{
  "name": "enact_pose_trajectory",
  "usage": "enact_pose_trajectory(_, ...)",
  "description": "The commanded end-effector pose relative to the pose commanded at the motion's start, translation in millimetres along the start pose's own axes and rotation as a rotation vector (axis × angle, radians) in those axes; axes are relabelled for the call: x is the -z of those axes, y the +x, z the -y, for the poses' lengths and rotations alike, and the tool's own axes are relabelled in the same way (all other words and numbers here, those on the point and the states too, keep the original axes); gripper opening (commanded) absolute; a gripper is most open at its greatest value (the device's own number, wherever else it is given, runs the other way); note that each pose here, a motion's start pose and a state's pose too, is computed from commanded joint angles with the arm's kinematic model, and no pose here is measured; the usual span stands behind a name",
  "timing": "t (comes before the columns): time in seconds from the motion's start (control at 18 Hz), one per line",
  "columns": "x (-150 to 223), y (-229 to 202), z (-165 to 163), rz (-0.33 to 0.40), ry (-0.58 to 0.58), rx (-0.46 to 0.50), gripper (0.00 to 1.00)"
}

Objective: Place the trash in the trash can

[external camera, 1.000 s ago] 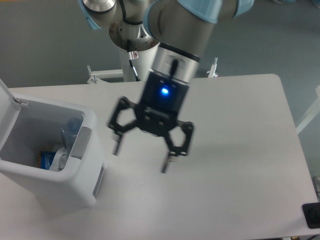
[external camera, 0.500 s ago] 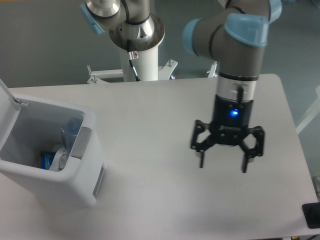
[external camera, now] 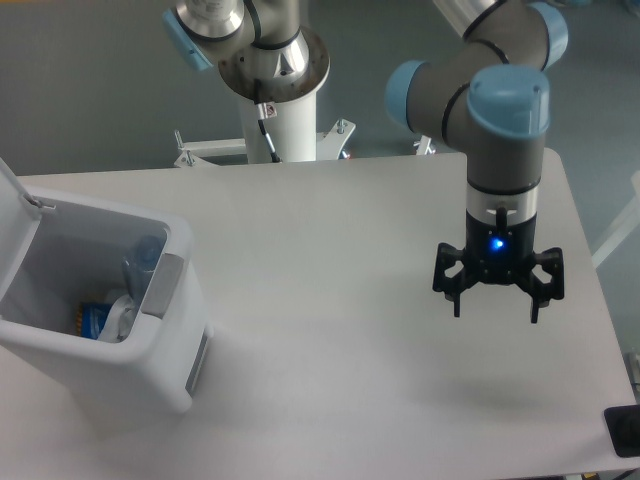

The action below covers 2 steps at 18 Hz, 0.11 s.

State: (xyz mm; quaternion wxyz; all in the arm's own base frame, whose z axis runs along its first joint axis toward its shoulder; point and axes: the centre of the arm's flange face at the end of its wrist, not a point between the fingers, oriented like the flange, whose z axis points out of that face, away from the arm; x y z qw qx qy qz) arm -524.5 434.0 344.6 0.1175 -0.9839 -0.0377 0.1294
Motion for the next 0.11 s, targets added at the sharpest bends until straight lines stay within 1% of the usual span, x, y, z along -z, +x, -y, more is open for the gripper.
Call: enact_pose_trajectory(0.11,-9.0,6.0,-7.0,0.0,-0.045,-0.06,1.0)
